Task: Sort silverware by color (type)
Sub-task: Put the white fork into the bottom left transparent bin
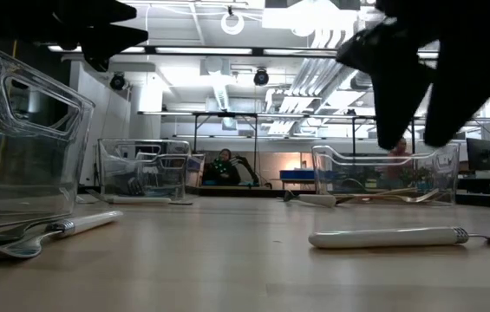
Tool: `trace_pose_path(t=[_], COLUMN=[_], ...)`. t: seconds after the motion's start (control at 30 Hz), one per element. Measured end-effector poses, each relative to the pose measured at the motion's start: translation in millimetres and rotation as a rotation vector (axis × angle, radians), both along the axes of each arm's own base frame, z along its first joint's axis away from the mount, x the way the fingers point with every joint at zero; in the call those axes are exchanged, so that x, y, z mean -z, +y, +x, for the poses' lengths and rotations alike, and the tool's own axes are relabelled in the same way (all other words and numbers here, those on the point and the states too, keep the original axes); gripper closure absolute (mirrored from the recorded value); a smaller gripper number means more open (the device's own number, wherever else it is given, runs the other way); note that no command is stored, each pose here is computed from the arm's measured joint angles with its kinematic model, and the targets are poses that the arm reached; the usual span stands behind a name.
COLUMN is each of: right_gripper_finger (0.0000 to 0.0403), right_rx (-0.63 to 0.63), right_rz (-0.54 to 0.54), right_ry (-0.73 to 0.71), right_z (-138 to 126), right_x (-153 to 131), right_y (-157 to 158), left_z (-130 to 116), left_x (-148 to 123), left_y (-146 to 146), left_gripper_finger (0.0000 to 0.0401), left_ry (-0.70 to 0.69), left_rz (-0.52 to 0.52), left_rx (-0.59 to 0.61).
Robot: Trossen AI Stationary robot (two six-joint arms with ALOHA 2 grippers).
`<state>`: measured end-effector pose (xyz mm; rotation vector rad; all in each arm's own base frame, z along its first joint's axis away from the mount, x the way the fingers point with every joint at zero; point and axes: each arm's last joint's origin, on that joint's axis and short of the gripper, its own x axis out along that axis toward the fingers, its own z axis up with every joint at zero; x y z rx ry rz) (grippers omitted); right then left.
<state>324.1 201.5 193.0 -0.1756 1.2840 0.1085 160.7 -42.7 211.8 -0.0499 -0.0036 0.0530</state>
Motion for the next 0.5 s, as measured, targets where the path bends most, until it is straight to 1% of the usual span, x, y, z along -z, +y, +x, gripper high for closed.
trace_pose_path(t=[0.07, 0.17, 0.3, 0.5], right_gripper_finger=[0.0213, 0.0213, 0.0213, 0.0213], right_rx=[-0.009, 0.012, 0.043, 0.075], right_rz=[0.023, 0.038, 0.035, 0.070], right_ry=[0.054, 0.129, 0.135, 0.140], right_z=[-1, -8, -10, -16], right_x=[10, 22, 29, 47], right_y=[2, -1, -3, -6], left_z=[0, 0, 0, 0], left_x=[1, 1, 0, 0], left_y=[0, 0, 0, 0], left_gripper_finger=[0.0190, 0.0190, 0.0190, 0.0190], left_ry=[0.006, 0.010, 0.005, 0.005], left_rz=[0.000, 0.001, 0.000, 0.000], left_rx=[0.000, 0.000, 0.000, 0.000])
